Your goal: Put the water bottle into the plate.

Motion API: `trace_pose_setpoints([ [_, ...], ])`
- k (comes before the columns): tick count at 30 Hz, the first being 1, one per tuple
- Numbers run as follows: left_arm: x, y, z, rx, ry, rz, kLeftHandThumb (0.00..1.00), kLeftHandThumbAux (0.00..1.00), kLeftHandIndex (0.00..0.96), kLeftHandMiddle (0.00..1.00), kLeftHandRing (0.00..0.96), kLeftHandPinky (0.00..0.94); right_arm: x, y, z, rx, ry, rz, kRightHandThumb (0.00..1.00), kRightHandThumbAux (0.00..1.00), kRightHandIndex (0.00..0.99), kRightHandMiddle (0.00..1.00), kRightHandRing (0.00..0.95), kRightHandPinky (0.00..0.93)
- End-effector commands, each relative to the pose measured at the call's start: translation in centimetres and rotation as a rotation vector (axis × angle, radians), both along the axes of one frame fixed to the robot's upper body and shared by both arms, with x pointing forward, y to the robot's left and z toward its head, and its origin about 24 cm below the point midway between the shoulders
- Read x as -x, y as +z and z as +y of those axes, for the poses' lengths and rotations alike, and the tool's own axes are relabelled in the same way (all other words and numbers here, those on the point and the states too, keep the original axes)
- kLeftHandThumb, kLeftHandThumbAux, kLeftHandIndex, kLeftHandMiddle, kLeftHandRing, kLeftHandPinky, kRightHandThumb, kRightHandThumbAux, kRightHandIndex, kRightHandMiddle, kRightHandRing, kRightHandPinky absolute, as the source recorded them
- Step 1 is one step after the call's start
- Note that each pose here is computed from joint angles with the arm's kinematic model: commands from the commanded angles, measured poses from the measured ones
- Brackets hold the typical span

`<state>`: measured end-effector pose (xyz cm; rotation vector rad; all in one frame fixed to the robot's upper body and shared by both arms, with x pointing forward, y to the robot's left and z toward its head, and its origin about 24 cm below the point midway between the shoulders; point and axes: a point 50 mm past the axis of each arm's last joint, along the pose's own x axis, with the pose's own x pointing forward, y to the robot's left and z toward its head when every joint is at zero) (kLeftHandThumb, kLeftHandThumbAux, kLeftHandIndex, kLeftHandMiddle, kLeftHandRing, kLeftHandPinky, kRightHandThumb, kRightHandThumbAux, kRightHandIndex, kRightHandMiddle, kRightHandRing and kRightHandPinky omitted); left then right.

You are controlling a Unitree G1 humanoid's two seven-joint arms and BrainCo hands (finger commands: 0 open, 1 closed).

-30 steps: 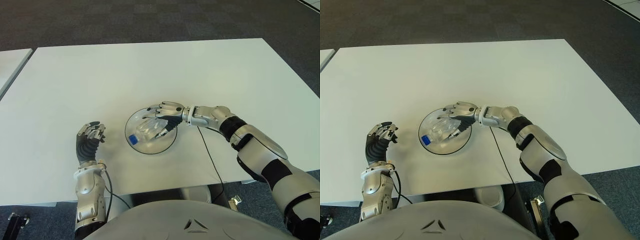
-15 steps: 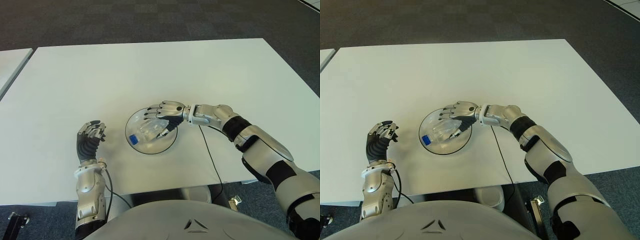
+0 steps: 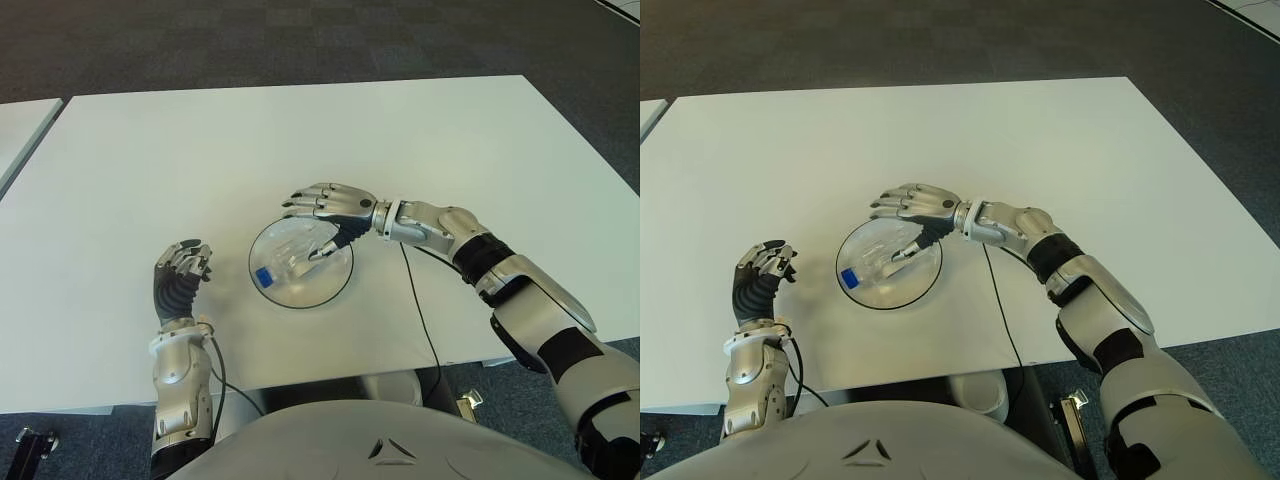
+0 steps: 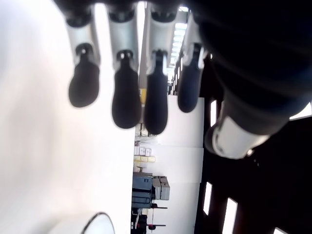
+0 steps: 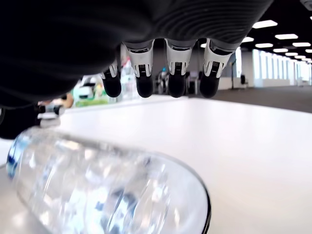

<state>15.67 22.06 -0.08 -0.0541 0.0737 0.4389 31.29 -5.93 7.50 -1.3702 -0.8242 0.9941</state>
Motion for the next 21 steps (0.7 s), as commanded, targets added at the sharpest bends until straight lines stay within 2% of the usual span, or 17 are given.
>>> trace_pose_setpoints([
  [1,0.0,-0.4,0.0,-0.004,-0.002,0.026,0.835,0.678,0.404,0.523,0.690,0.697,-0.1,0.4,-0.5,-0.059,-0.049,0.009,0.558,0.142,0.000,0.000,0.000,0.000],
  [6,0.0,-0.4,0.0,0.000,-0.007,0.022,0.835,0.678,0.404,0.520,0.689,0.695,-0.4,0.9,-0.7,-0.079,-0.106,-0.003,0.543,0.146,0.000,0.000,0.000,0.000],
  [13,0.0,-0.4,-0.1,0.001,-0.010,0.016,0.835,0.679,0.404,0.519,0.685,0.693,-1.1,1.7,-1.1,-0.150,-0.237,0.008,0.498,0.145,0.000,0.000,0.000,0.000],
  [21,0.1,-0.5,-0.1,0.021,-0.001,0.024,0.835,0.679,0.403,0.520,0.680,0.686,-1.0,2.3,-2.2,-0.290,-0.363,0.088,0.471,0.138,0.000,0.000,0.000,0.000],
])
